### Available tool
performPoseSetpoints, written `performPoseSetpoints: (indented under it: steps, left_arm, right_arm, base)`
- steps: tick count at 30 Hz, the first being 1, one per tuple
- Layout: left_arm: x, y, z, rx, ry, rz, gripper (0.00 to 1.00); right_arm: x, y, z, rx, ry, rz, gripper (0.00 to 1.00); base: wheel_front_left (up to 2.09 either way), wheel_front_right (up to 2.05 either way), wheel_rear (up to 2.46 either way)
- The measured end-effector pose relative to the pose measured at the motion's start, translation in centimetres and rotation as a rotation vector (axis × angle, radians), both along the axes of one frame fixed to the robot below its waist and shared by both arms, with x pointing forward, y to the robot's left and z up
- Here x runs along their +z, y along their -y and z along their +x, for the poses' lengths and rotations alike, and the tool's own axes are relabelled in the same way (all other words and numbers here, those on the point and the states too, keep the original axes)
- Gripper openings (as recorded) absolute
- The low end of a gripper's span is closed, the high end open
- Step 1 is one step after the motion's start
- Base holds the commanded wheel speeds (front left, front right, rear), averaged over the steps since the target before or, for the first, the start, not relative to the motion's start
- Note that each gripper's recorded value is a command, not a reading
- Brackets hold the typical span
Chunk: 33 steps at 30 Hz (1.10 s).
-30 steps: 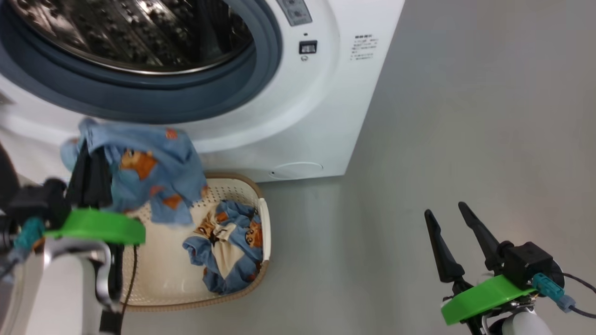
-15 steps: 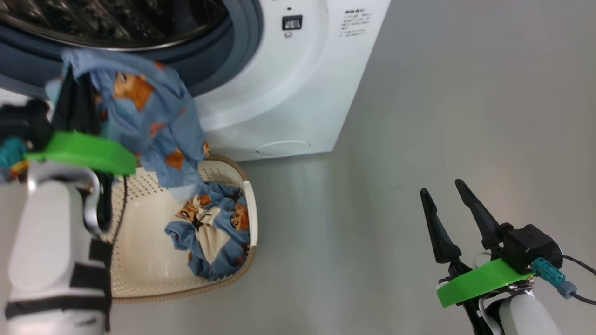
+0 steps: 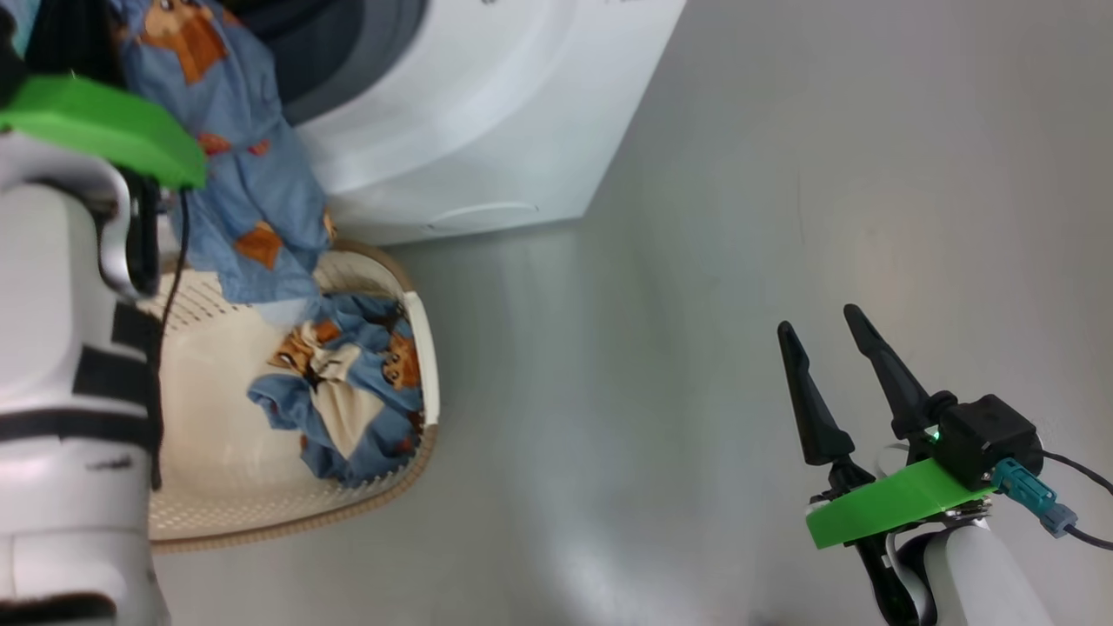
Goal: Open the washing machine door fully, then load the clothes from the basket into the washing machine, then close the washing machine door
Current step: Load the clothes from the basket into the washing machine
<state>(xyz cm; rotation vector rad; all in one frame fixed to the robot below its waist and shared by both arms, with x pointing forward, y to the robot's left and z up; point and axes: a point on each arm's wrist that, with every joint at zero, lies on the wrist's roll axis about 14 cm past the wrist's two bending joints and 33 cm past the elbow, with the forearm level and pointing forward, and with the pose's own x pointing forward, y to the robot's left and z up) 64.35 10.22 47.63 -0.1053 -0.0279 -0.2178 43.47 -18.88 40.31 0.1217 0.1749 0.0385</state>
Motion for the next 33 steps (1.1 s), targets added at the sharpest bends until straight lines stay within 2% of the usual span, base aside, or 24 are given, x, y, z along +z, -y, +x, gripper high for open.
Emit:
performPoseSetpoints:
  steps: [15, 23, 28, 33]
  left_arm:
    - [-5.9, 2.4, 6.0, -0.063, -0.119, 0.018, 0.0]
    - [-7.8, 3.2, 8.1, -0.09, -0.119, 0.036, 0.0]
    - [-6.7, 3.0, 9.1, -0.075, -0.063, 0.052, 0.0]
    - [-0.9, 2.7, 10.3, -0.059, 0.145, 0.097, 0.0]
  right_arm:
    - [-5.7, 0.6, 0.1, -0.028, -0.137, 0.008, 1.0]
    - [-8.3, 0.2, -0.1, -0.029, -0.2, 0.04, 1.0]
    - [-8.3, 0.3, 0.0, -0.032, -0.2, 0.042, 1.0]
    - [-8.5, 0.5, -0.2, -0.037, -0.209, 0.037, 1.0]
  base:
    - [0.0, 0.0, 0.0]
    - [0.0, 0.0, 0.0]
    - [0.0, 0.0, 0.0]
    - [0.0, 0.0, 0.0]
